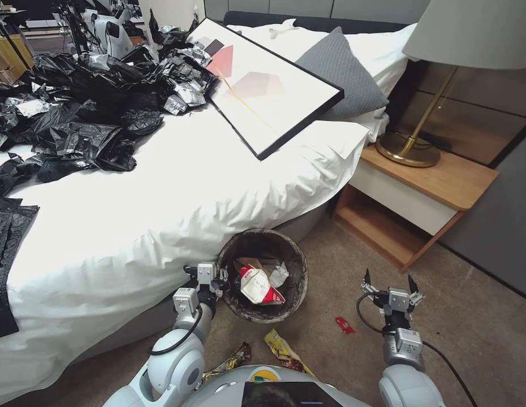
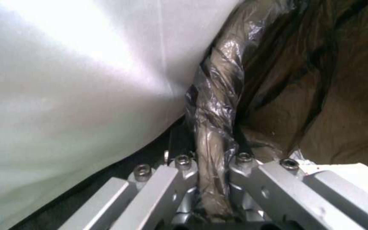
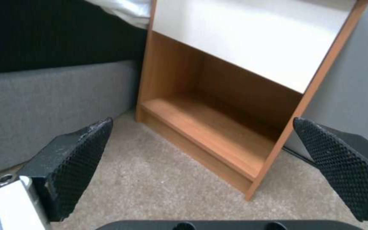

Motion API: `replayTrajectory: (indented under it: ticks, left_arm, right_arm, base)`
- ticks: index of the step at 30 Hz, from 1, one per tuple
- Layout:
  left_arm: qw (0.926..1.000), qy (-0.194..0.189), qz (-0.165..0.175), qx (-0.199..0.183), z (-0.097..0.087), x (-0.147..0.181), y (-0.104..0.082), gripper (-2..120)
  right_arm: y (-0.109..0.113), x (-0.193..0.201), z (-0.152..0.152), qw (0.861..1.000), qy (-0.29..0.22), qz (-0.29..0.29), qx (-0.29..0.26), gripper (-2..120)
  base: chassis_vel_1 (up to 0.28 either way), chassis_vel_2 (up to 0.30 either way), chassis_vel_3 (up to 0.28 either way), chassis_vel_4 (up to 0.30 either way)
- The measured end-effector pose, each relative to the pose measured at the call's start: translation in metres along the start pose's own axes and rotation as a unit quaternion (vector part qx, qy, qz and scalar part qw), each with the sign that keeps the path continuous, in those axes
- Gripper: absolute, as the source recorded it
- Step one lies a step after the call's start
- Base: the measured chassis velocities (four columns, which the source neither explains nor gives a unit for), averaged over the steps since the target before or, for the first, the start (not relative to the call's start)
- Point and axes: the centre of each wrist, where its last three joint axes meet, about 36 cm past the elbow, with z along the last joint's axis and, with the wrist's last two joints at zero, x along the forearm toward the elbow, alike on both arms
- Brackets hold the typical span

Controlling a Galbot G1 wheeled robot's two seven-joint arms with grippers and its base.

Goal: Pick up the trash bin, then pick up the garbage from the floor and place it into the trash bin.

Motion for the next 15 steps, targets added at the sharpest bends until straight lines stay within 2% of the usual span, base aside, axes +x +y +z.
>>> replayTrajectory:
  ticks: [7,10,15]
  left_arm:
    - [1.0,0.001,0.002,-0.002,0.0,0.002,0.0,2]
    - [1.0,0.002,0.002,-0.003,0.0,0.002,0.0,2]
    - [1.0,0.002,0.002,-0.004,0.0,0.003,0.001,2]
  right_arm:
    - [-0.013,-0.01,0.004,0.999,0.0,-0.045,0.015,100]
    - [-0.03,-0.023,0.014,0.994,0.015,-0.108,0.025,100]
    - [-0.041,-0.033,0.024,0.986,0.032,-0.16,0.024,100]
  base:
    - [0.0,0.0,0.0,0.0]
    - [0.0,0.0,0.0,0.0]
    - [0.0,0.0,0.0,0.0]
